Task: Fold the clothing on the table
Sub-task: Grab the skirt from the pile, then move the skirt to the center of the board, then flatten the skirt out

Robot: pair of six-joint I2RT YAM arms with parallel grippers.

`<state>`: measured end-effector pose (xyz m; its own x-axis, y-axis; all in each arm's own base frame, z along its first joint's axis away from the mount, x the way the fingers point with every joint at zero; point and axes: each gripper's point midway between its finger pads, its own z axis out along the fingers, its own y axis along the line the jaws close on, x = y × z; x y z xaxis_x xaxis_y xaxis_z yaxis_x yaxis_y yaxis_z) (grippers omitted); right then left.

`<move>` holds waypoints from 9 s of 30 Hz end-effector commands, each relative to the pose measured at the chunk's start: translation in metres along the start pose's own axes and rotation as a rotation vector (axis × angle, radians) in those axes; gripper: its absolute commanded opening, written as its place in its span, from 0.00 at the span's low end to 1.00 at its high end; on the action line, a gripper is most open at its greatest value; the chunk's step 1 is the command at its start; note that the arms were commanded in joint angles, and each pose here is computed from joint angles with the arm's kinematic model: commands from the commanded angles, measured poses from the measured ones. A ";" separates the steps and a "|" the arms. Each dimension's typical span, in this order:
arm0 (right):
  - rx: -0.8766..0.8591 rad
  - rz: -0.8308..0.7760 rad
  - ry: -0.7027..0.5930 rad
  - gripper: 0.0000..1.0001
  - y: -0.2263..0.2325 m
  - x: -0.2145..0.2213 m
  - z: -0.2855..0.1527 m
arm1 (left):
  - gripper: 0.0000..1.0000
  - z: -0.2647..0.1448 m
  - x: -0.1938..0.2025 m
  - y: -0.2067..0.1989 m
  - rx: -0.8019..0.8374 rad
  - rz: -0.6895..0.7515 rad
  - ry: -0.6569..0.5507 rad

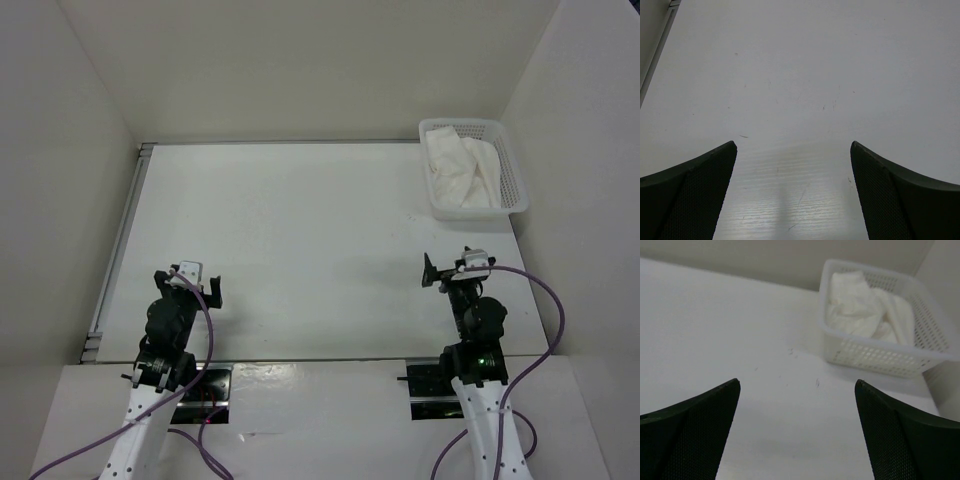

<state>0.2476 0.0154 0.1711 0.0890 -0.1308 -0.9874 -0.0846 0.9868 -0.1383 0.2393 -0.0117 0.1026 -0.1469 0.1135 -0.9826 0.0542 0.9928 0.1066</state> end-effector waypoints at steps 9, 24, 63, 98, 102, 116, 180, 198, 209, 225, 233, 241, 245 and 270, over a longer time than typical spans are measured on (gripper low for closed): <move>0.344 0.102 0.072 0.99 -0.084 -0.177 0.059 | 1.00 -0.001 -0.019 0.001 -0.013 -0.031 -0.121; 0.250 0.051 0.593 0.99 -0.096 -0.116 0.192 | 1.00 -0.001 -0.019 0.001 -0.013 -0.031 -0.121; 0.087 0.188 0.889 0.99 -0.178 0.090 0.265 | 1.00 0.054 -0.304 0.089 -0.402 -0.126 -0.031; -0.007 0.200 0.789 0.00 -0.134 0.074 0.342 | 1.00 0.106 -0.142 0.138 -0.275 0.022 0.716; 0.048 0.162 0.740 0.75 -0.150 0.039 0.335 | 1.00 0.100 -0.145 0.140 -0.290 -0.025 0.657; 0.093 0.127 0.885 0.94 -0.154 0.111 0.304 | 1.00 0.095 -0.117 0.139 -0.266 -0.181 0.629; -0.060 0.001 0.309 0.00 -0.129 -0.197 0.339 | 1.00 0.086 -0.098 0.126 -0.169 -0.151 0.687; -1.168 -0.047 0.328 0.99 0.293 -0.237 0.186 | 1.00 0.088 -0.095 0.111 -0.087 -0.170 0.676; -0.661 -0.013 0.630 0.99 0.153 -0.082 0.286 | 1.00 0.074 -0.057 0.101 -0.072 -0.189 0.782; -0.921 -0.098 0.856 0.99 0.240 0.021 0.221 | 1.00 0.066 -0.078 0.102 -0.020 -0.228 0.733; -1.153 -0.163 0.746 0.99 0.350 -0.015 0.192 | 1.00 0.031 -0.090 0.131 -0.134 -0.331 0.691; -1.213 -0.188 0.711 0.99 0.414 0.012 0.211 | 1.00 0.014 -0.069 0.163 -0.234 -0.426 0.748; -1.191 -0.236 0.706 0.99 0.436 0.035 0.214 | 1.00 0.013 -0.062 0.168 -0.242 -0.454 0.762; -0.776 -0.252 0.901 0.00 0.308 0.093 0.289 | 0.95 0.042 -0.035 0.143 -0.048 -0.428 0.796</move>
<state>0.4546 0.4225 0.0249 -0.3982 -0.6986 -0.5945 -0.8869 0.4586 0.0551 0.2777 0.1378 0.1538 -0.7697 -0.3495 -0.5343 -0.2874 0.9369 -0.1988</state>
